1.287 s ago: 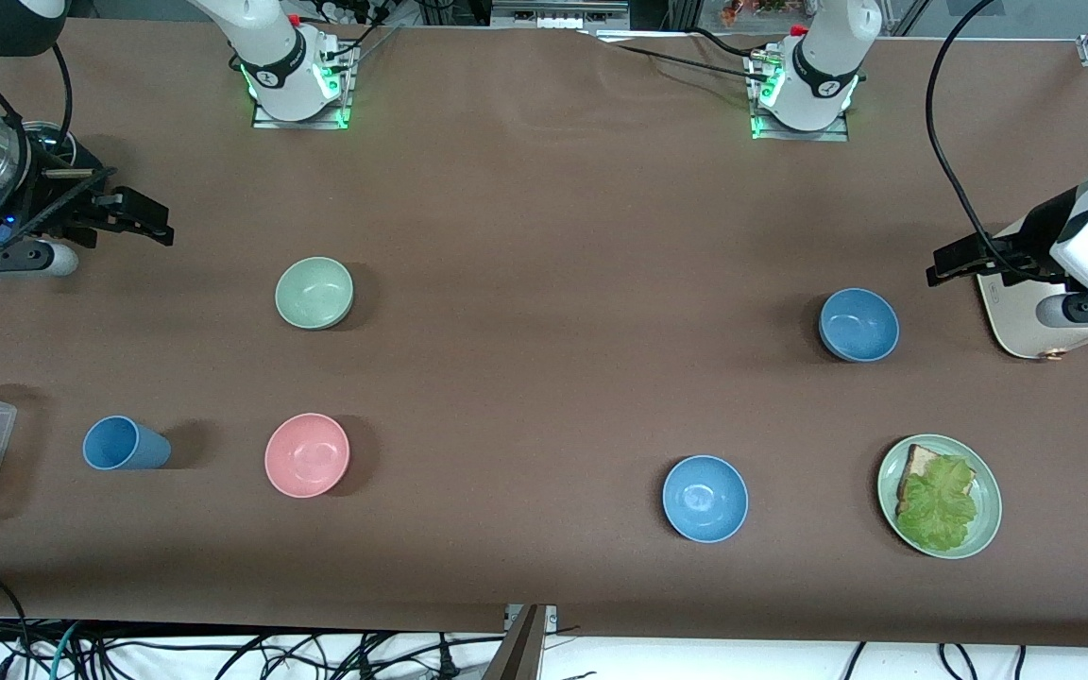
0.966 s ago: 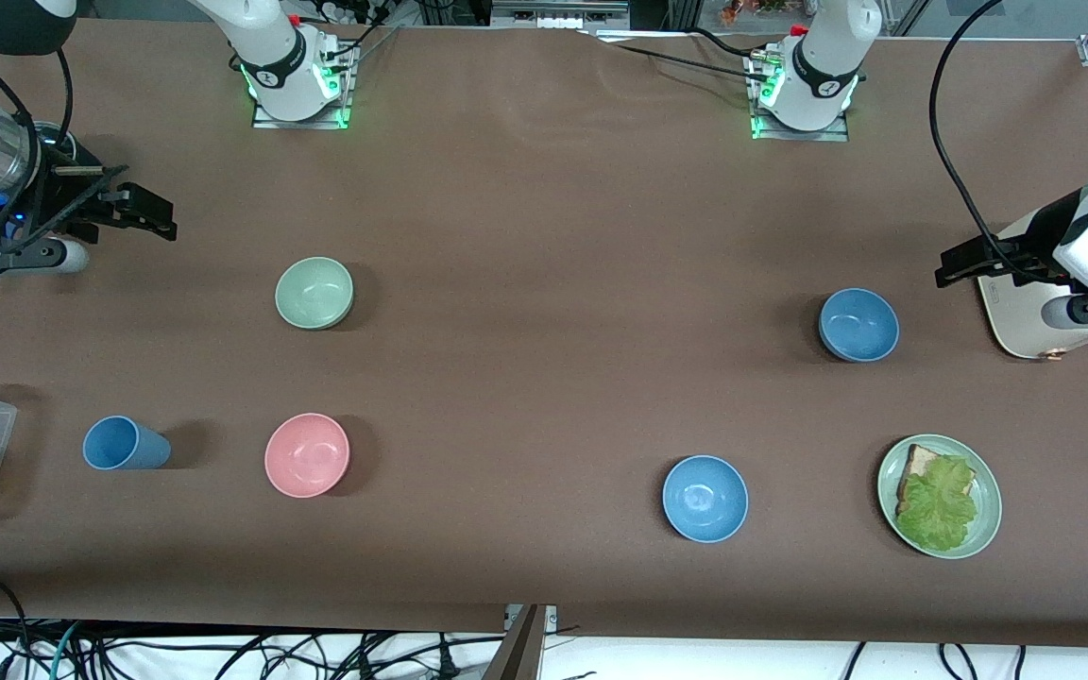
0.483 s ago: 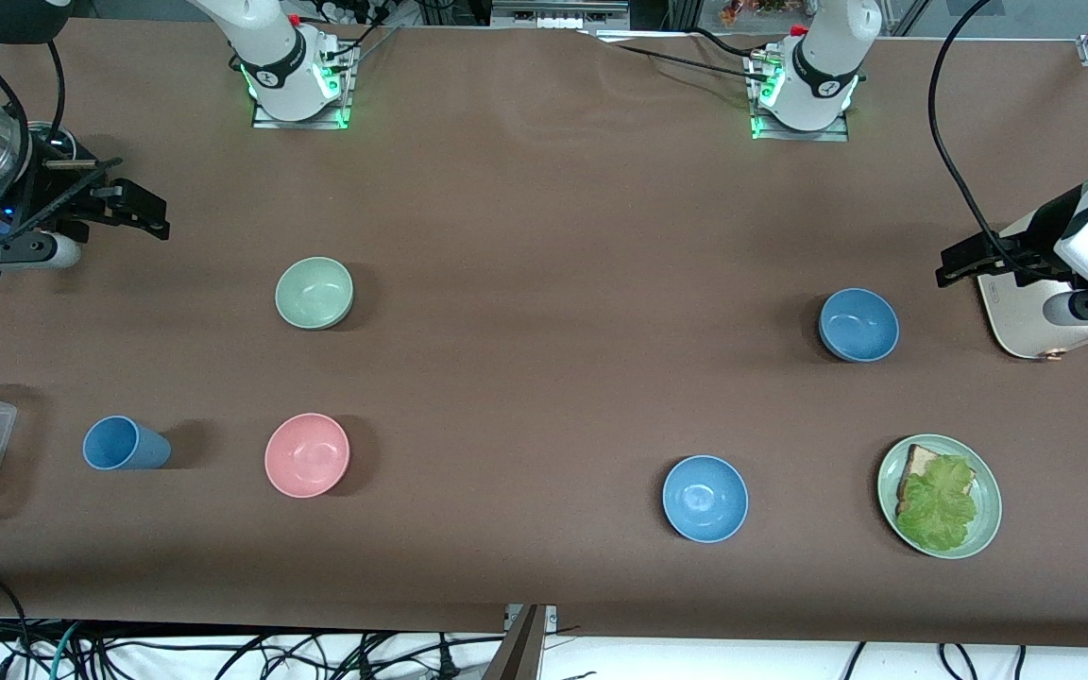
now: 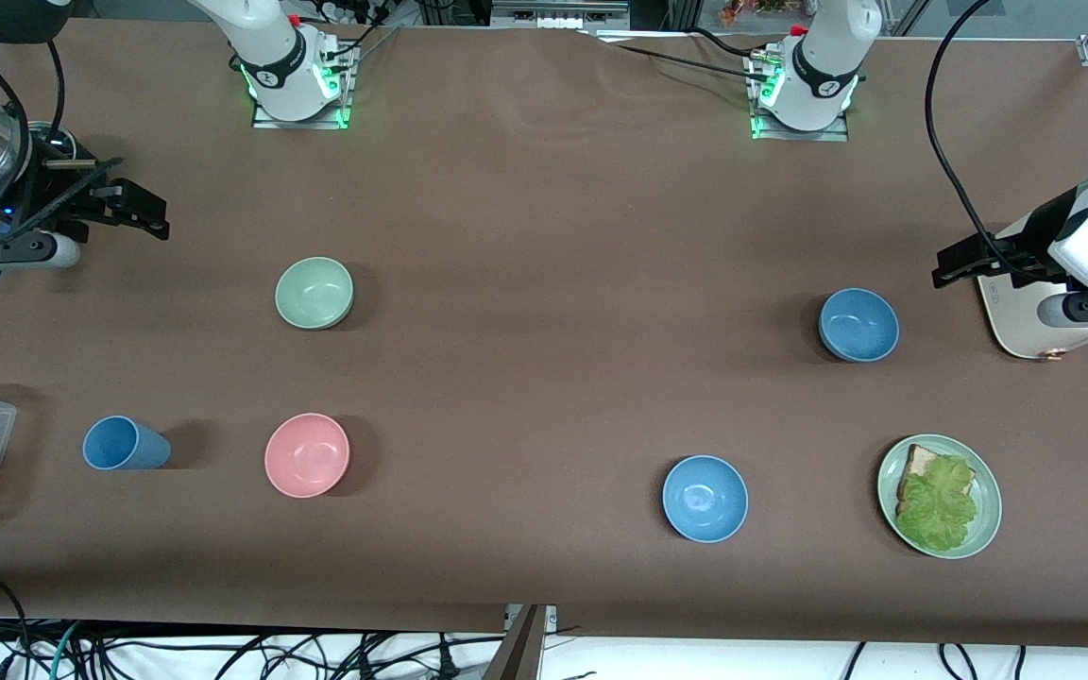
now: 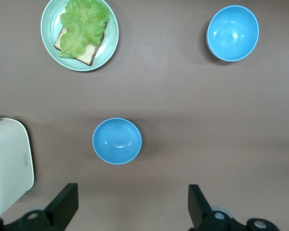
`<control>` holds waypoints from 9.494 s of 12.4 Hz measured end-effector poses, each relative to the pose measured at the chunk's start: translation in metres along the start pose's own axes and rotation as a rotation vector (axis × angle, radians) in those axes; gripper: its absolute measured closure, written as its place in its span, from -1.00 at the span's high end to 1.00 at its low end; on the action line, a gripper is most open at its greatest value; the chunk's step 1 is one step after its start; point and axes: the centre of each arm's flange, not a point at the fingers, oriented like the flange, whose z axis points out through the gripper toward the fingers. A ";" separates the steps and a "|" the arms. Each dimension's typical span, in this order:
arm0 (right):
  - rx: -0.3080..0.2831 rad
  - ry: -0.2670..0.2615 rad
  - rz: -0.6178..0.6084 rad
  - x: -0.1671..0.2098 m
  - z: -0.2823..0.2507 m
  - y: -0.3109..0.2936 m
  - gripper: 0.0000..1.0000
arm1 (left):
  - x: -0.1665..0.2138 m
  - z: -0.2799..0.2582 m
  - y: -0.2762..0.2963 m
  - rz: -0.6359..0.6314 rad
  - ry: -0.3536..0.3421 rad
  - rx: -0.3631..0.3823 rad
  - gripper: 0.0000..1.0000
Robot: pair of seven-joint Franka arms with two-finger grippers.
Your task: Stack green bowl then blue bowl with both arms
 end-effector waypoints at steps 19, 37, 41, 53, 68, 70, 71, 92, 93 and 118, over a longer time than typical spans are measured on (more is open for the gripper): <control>-0.001 -0.010 0.002 0.001 0.007 0.001 0.99 | 0.000 0.000 0.002 0.004 0.000 0.000 1.00; 0.001 0.090 0.016 -0.091 0.369 0.011 0.98 | 0.000 0.001 0.003 0.005 -0.002 0.000 1.00; -0.007 0.083 0.039 -0.089 0.412 0.011 0.36 | 0.001 0.001 0.003 0.005 -0.002 0.000 1.00; 0.023 0.057 0.140 -0.030 0.311 -0.103 -0.92 | 0.004 0.007 0.003 0.005 -0.013 0.000 1.00; 0.227 0.078 0.518 -0.021 0.354 -0.428 -0.15 | 0.010 0.021 0.000 0.000 -0.039 0.002 1.00; 0.164 0.123 0.489 0.006 0.316 -0.398 0.30 | 0.013 0.026 -0.002 -0.005 -0.030 0.001 1.00; 0.122 0.143 0.456 0.023 0.288 -0.371 0.52 | 0.015 0.032 -0.004 -0.009 -0.037 0.001 1.00; 0.080 0.064 0.049 0.027 0.055 -0.006 1.00 | -0.028 0.364 -0.158 0.064 0.023 -0.150 0.97; 0.080 0.066 0.049 0.027 0.054 -0.005 1.00 | -0.030 0.370 -0.158 0.065 0.031 -0.142 0.97; 0.011 0.070 0.043 0.019 0.016 0.002 1.00 | -0.031 0.276 0.297 0.203 -0.020 -0.215 -0.90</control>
